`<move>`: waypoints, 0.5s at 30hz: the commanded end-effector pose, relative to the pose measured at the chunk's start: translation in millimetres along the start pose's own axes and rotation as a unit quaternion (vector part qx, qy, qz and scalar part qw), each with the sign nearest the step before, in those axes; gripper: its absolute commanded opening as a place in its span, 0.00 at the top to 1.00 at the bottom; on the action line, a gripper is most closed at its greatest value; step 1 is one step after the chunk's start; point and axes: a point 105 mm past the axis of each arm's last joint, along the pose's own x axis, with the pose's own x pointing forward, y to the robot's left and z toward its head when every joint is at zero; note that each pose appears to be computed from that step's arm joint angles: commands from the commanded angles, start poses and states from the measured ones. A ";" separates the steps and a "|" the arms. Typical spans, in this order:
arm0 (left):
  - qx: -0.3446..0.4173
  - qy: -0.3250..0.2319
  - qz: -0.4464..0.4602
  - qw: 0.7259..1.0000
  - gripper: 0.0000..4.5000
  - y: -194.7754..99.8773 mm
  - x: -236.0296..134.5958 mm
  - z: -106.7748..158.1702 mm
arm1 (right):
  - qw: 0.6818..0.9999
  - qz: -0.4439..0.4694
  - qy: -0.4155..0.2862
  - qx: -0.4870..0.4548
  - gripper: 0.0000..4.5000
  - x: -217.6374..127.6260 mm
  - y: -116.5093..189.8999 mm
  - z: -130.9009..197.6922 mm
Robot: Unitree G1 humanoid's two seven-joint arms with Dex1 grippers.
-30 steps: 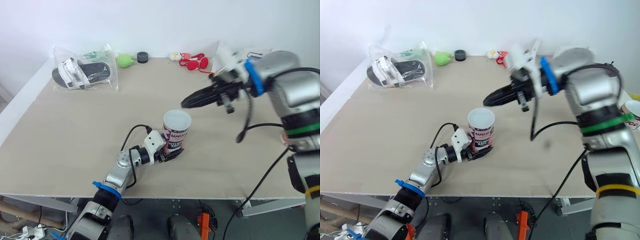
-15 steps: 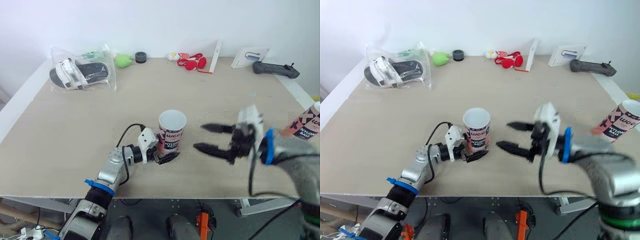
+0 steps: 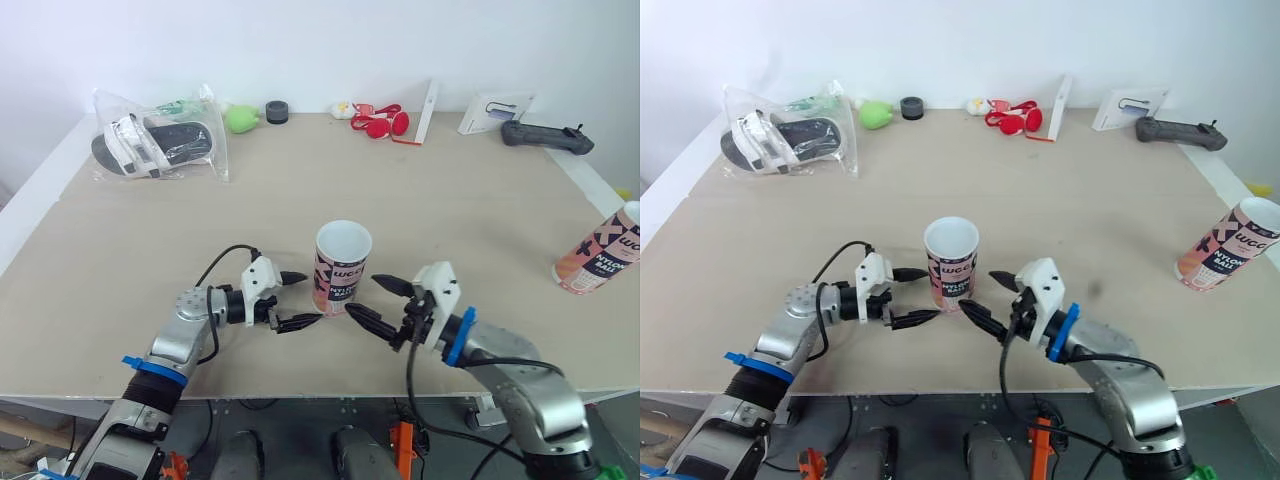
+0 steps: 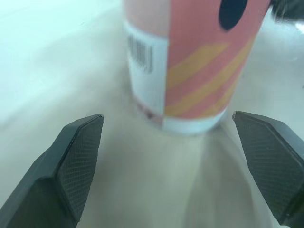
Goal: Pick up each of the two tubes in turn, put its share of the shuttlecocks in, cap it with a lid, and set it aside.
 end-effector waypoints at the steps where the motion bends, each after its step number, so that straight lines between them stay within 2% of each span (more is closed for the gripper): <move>1: 0.018 -0.035 0.006 0.999 0.00 3.2 -22.1 37.2 | 1.000 0.005 -0.021 -0.020 0.03 9.2 2.3 6.9; 6: -0.015 -0.058 0.000 0.998 0.00 -1.9 -56.6 83.0 | 0.999 0.008 -0.029 -0.025 0.03 23.2 -0.5 10.3; 15: -0.041 -0.059 -0.017 0.997 0.00 -12.2 -74.0 104.7 | 0.998 0.013 -0.037 -0.042 0.03 49.5 -1.0 8.2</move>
